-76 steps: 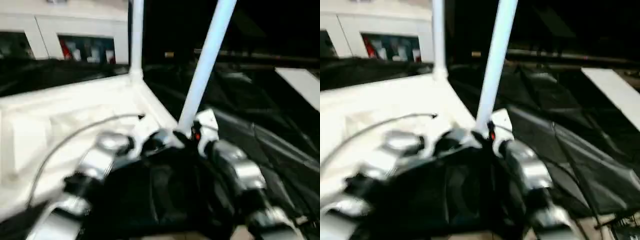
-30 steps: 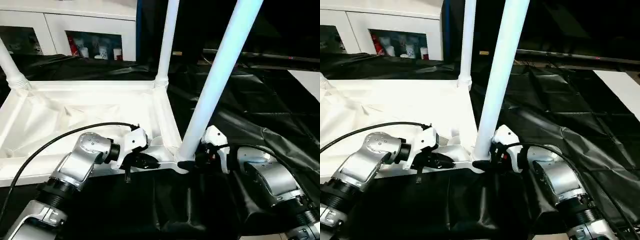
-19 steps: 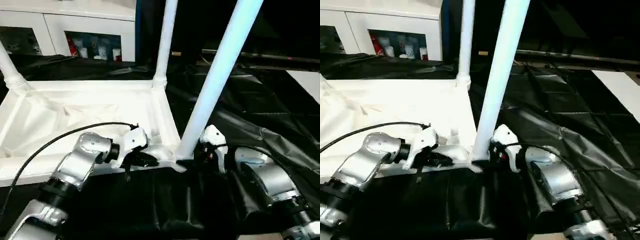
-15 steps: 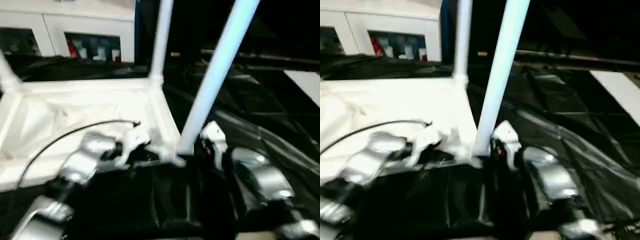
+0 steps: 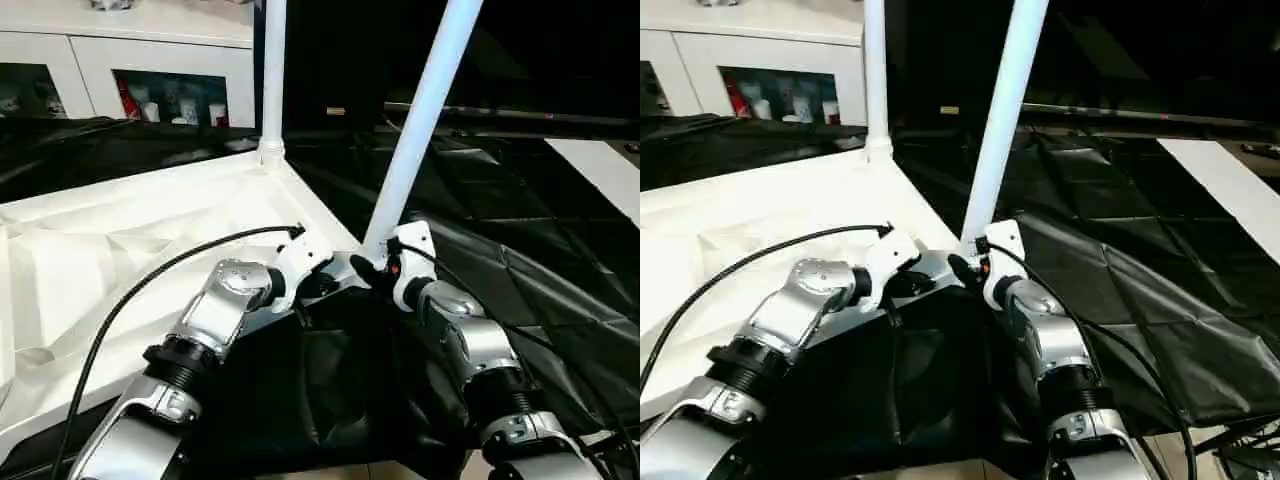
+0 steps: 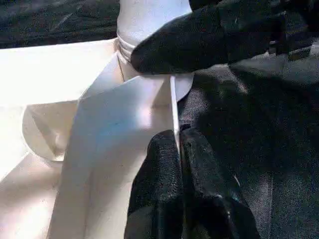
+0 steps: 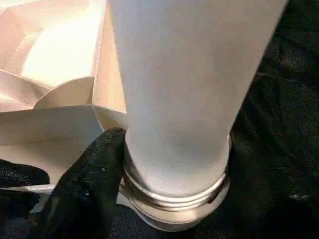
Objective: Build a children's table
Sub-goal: Rotate leg to tighten
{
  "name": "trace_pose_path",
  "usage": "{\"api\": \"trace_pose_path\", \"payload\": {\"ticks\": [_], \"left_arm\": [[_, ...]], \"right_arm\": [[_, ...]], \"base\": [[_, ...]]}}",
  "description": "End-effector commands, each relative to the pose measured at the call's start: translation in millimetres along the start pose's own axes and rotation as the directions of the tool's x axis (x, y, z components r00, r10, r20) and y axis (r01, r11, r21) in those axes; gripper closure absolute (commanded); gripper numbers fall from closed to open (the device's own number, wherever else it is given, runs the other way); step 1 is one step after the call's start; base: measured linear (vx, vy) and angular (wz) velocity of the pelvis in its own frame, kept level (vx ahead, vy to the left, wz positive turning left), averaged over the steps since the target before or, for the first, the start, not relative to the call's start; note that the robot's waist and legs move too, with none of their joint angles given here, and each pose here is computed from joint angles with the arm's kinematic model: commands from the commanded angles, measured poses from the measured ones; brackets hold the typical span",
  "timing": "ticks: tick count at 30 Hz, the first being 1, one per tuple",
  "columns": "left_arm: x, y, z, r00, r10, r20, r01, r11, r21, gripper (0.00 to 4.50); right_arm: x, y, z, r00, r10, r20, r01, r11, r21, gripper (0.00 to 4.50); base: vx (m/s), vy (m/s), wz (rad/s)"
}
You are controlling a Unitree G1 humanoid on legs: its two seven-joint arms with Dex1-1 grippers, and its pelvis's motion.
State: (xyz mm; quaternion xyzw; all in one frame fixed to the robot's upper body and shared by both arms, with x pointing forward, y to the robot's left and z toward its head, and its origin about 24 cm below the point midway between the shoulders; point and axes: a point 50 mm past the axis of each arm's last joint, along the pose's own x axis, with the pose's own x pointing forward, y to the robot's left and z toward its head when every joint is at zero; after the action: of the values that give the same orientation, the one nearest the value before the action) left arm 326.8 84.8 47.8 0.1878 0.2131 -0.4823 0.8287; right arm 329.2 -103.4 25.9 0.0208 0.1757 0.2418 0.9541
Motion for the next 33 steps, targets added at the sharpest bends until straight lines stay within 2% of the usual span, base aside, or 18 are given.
{"api": "trace_pose_path", "payload": {"ticks": [1, 5, 7, 10, 11, 12, 14, 16, 20, 22, 26, 28, 33], "left_arm": [[18.9, -27.1, 11.4, 0.989, -0.145, 0.035, 0.143, 0.989, 0.045, 4.5], [10.6, -25.2, 6.7, 0.982, -0.185, 0.042, 0.183, 0.982, 0.056, 4.5], [4.5, -25.7, 2.7, 0.973, -0.23, 0.033, 0.226, 0.97, 0.094, 4.5], [-11.1, -27.6, -4.8, 0.942, -0.334, 0.034, 0.328, 0.937, 0.118, 4.5], [-14.1, -27.9, -4.8, 0.935, -0.351, 0.044, 0.344, 0.932, 0.112, 4.5], [-14.1, -27.9, -4.8, 0.935, -0.351, 0.044, 0.344, 0.932, 0.112, 4.5], [-21.9, -27.6, -6.5, 0.922, -0.385, 0.047, 0.378, 0.919, 0.112, 4.5], [-23.3, -27.4, -7.1, 0.92, -0.39, 0.045, 0.383, 0.917, 0.115, 4.5], [-36.4, -24.2, -13.2, 0.907, -0.421, 0.03, 0.414, 0.901, 0.125, 4.5], [-39.3, -23.7, -14.5, 0.903, -0.43, 0.027, 0.423, 0.897, 0.132, 4.5], [-42.4, -22.1, -14.8, 0.904, -0.425, 0.03, 0.419, 0.899, 0.128, 4.5], [-42.9, -22.3, -14.7, 0.904, -0.426, 0.032, 0.419, 0.899, 0.126, 4.5], [-43.4, -21.4, -14.2, 0.904, -0.426, 0.033, 0.419, 0.899, 0.127, 4.5]], "right_arm": [[4.7, 31.3, 5.6, 0.977, 0.209, 0.028, -0.208, 0.977, -0.037, 0.85], [-6.7, 13.4, 9.1, 0.973, 0.228, 0.042, -0.224, 0.972, -0.076, 0.48], [-15.4, 2.6, 10.9, 0.967, 0.251, 0.041, -0.245, 0.964, -0.106, 0.37], [-38.8, -19.0, 13.2, 0.945, 0.326, 0.004, -0.32, 0.931, -0.178, 0.06], [-44.0, -21.4, 13.2, 0.936, 0.352, -0.012, -0.348, 0.917, -0.195, 0.06], [-44.0, -21.4, 13.2, 0.936, 0.352, -0.012, -0.348, 0.917, -0.195, 0.06], [-56.6, -24.3, 13.5, 0.903, 0.426, -0.052, -0.426, 0.875, -0.23, 0.06], [-58.6, -24.9, 13.6, 0.897, 0.437, -0.059, -0.438, 0.868, -0.234, 0.06], [-74.0, -24.5, 16.0, 0.832, 0.542, -0.119, -0.552, 0.791, -0.264, 0.06], [-76.9, -23.8, 15.5, 0.814, 0.564, -0.14, -0.579, 0.77, -0.269, 0.06], [-73.6, -22.7, 12.6, 0.809, 0.567, -0.158, -0.587, 0.76, -0.279, 0.06], [-71.6, -20.8, 12.1, 0.805, 0.572, -0.159, -0.593, 0.757, -0.275, 0.4], [-66.9, -18.0, 9.9, 0.8, 0.574, -0.174, -0.599, 0.75, -0.281, 0.69]], "base": [[0.0, 0.0, 0.0], [0.0, 0.0, 0.0], [0.0, 0.0, 0.0], [0.0, 0.0, 0.0], [0.0, 0.0, 0.0], [0.0, 0.0, 0.0], [0.0, 0.0, 0.0], [0.0, 0.0, 0.0], [0.0, 0.0, 0.0], [0.0, 0.0, 0.0], [0.0, 0.0, 0.0], [0.0, 0.0, 0.0], [0.0, 0.0, 0.0]]}}
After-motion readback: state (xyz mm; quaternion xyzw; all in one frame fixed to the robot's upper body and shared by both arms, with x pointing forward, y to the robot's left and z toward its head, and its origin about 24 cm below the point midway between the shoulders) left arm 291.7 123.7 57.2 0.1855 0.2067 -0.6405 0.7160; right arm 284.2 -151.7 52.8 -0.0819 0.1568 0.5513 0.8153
